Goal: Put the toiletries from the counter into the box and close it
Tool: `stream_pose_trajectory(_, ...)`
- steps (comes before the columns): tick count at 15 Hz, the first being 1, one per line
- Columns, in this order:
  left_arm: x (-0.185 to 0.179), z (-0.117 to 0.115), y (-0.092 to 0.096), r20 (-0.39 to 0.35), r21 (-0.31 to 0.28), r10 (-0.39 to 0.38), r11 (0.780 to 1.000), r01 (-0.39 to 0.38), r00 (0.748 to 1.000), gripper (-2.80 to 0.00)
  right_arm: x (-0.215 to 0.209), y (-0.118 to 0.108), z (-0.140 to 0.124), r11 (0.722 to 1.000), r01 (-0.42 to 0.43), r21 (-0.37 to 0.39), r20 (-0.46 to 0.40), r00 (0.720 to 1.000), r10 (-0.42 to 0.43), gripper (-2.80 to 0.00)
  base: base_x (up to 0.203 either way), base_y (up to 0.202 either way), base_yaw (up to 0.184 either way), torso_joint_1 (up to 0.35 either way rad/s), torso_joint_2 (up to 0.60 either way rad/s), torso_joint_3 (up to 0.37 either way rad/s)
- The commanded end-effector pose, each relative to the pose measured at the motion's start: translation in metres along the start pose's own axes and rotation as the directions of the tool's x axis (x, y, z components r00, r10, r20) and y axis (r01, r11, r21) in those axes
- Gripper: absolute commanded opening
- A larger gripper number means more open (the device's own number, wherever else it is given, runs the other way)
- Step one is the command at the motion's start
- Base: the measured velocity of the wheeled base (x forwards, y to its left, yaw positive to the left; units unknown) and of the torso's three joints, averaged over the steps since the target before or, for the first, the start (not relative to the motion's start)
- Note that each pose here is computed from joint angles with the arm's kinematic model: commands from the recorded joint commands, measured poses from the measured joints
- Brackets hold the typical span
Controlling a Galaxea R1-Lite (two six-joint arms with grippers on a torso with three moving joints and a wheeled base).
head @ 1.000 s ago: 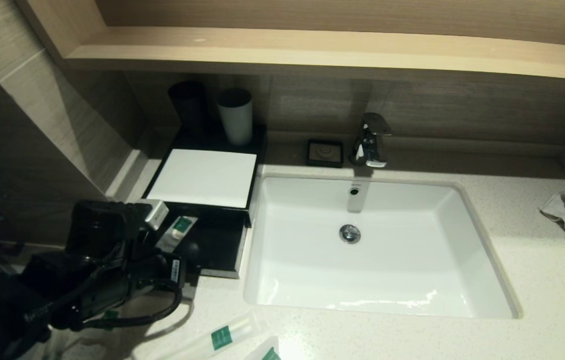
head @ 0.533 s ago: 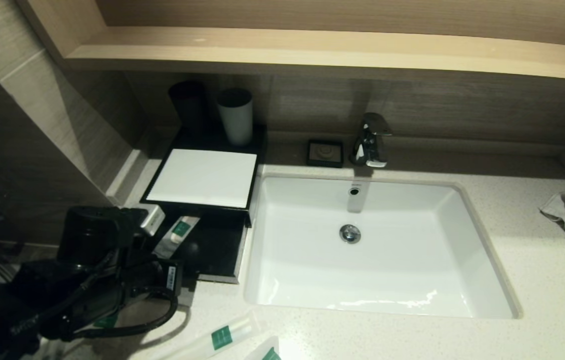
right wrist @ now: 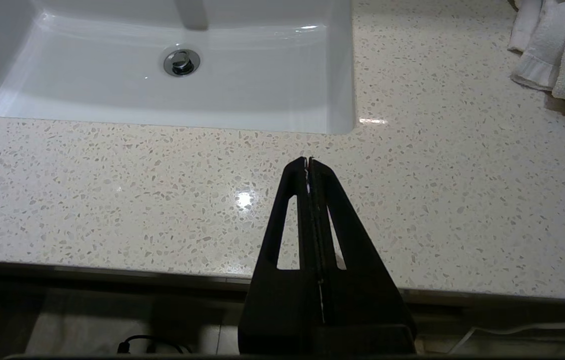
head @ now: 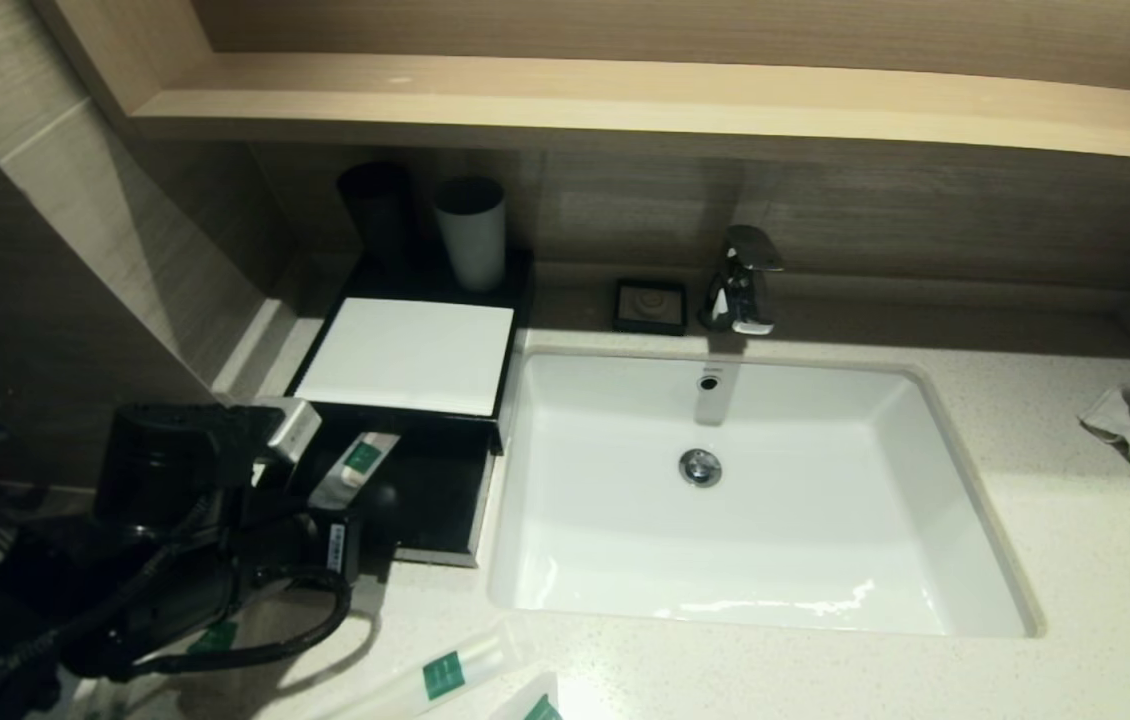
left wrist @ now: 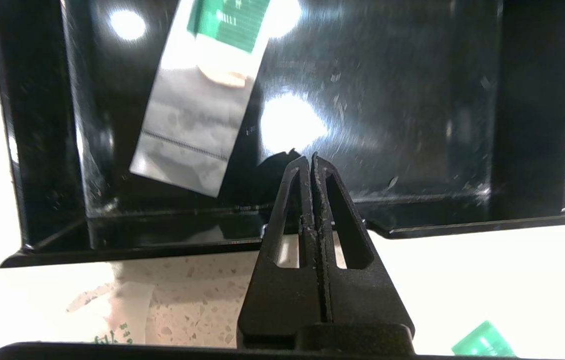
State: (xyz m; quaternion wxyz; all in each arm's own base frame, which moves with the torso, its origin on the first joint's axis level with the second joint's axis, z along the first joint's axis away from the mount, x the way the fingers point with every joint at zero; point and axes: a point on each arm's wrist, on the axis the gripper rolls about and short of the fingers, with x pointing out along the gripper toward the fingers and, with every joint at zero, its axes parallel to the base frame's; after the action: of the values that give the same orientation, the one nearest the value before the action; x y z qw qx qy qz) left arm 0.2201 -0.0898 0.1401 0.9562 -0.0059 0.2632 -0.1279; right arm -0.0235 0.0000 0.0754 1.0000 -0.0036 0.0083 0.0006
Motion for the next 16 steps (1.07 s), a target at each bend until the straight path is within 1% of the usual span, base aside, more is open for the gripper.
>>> stream_pose_trajectory(1,-0.004,0.006,0.0,0.032,-0.005,-0.002,1.0,0.002,0.999,-2.8,0.0,0.0,0.0,1.0,0.0,0.0,0.0,1.0,0.0,-2.8,0.0,0.0,0.0,0.0,0.0,0.0)
stream_pose_trajectory(5,-0.013,0.015,-0.001,0.082,-0.011,-0.005,1.0,0.006,0.997,-2.8,0.0,0.0,0.0,1.0,0.0,0.0,0.0,1.0,0.0,-2.8,0.0,0.0,0.0,0.0,0.0,0.0)
stream_pose_trajectory(6,-0.017,0.018,0.0,0.1,-0.013,0.004,1.0,-0.003,0.995,-2.8,0.0,0.0,0.0,1.0,0.0,0.0,0.0,1.0,0.0,-2.8,0.0,0.0,0.0,0.0,0.0,0.0)
stream_pose_trajectory(8,-0.025,0.021,0.001,0.109,-0.015,0.026,1.0,-0.024,0.994,-2.8,0.0,0.0,0.0,1.0,0.0,-0.001,0.0,1.0,0.0,-2.8,0.0,0.0,0.0,0.0,0.0,0.0)
stream_pose_trajectory(9,-0.032,0.021,0.002,0.099,-0.013,0.034,0.999,-0.033,0.994,-2.8,0.0,0.0,0.0,1.0,0.0,0.0,0.0,1.0,0.0,-2.8,0.0,0.0,0.0,0.0,0.0,0.0)
stream_pose_trajectory(11,-0.04,0.017,0.004,0.055,0.007,0.045,0.999,-0.046,0.997,-2.8,0.0,0.0,0.0,1.0,0.0,0.0,0.0,1.0,0.0,-2.8,0.0,0.0,0.0,0.0,0.0,0.0)
stream_pose_trajectory(13,-0.051,0.011,0.008,0.022,0.011,0.059,0.998,-0.059,0.998,-2.8,0.0,0.0,0.0,1.0,0.0,0.0,0.0,1.0,0.0,-2.8,0.0,0.0,0.0,0.0,0.0,0.0)
stream_pose_trajectory(16,-0.061,-0.001,0.022,-0.05,0.003,0.123,0.992,-0.123,0.991,-2.8,0.0,0.0,0.0,1.0,0.0,0.0,0.0,1.0,0.0,-2.8,0.0,0.0,0.0,0.0,0.0,0.0)
